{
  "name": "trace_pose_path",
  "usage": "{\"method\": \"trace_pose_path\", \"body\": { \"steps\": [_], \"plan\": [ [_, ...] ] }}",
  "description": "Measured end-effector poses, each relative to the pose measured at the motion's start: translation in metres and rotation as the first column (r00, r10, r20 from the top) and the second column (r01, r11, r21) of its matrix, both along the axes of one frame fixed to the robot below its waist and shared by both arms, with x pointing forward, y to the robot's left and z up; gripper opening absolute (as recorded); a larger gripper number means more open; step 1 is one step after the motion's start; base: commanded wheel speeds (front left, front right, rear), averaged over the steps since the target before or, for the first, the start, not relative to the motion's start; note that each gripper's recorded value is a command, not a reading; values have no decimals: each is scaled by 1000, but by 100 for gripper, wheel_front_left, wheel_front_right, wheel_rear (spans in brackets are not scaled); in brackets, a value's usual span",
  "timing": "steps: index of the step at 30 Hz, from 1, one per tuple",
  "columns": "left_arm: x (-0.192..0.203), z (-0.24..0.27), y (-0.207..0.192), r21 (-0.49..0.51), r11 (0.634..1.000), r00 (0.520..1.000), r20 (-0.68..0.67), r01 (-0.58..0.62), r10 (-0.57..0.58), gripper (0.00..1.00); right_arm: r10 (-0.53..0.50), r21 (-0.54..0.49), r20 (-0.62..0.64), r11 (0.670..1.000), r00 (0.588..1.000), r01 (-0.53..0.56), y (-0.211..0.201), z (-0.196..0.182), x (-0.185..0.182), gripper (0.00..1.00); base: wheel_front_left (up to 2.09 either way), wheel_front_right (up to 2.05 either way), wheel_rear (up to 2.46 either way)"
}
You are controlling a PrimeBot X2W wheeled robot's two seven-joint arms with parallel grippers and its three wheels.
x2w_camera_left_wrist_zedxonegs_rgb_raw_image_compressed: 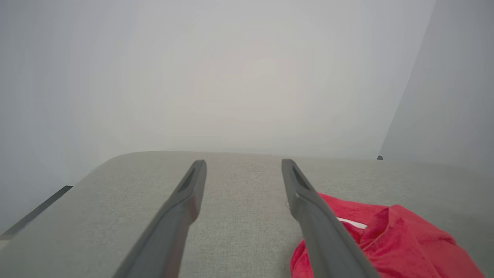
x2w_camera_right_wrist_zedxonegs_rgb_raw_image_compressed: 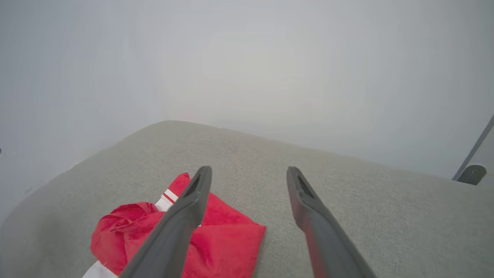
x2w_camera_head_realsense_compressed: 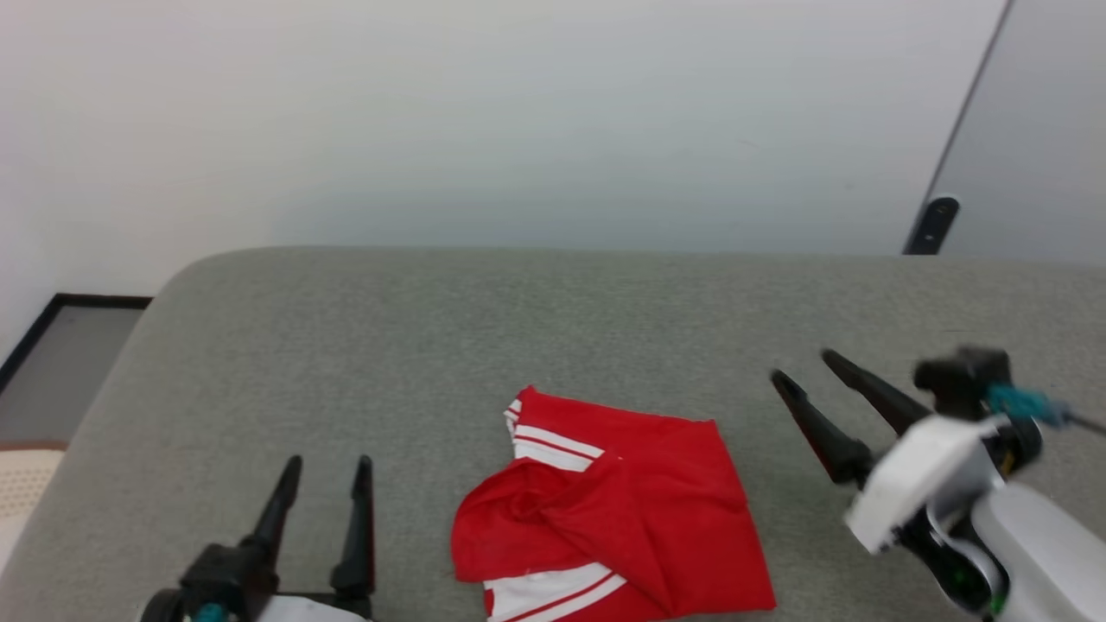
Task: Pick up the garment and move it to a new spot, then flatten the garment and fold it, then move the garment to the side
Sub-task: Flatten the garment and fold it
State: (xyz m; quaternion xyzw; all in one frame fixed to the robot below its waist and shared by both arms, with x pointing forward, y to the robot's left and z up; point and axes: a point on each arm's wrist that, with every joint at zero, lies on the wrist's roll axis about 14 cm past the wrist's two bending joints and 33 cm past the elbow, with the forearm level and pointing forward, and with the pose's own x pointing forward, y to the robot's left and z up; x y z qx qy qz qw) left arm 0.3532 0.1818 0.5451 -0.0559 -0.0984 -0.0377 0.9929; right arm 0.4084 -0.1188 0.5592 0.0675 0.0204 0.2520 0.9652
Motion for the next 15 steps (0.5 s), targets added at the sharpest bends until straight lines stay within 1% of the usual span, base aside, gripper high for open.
{"method": "trace_pose_path", "body": {
  "steps": [3,5,7,9,11,13,15],
  "plan": [
    [2,-5,-13,3,1000,1000,-13,26,-26,100,-71,15,14,997,997,71,-23,-12,-7,100,0,0,0],
    [3,-7,-18,11,999,999,-19,38,-38,100,-119,44,21,992,993,118,-37,-17,-12,100,0,0,0],
    [3,-8,-20,10,999,999,-23,40,-39,100,-144,32,32,989,989,143,-45,-22,-17,100,0,0,0],
    [4,-9,-20,8,999,999,-26,42,-41,100,-185,55,35,982,982,183,-55,-25,-21,100,0,0,0],
    [5,-9,-21,7,999,999,-23,46,-46,100,-204,48,41,978,978,202,-60,-28,-26,100,0,0,0],
    [5,-7,-22,12,999,999,-16,52,-52,100,-243,80,34,967,969,240,-68,-30,-30,100,0,0,0],
    [5,-4,-22,13,999,999,-8,53,-53,100,-266,63,40,963,963,263,-75,-34,-35,100,0,0,0]
  ]
}}
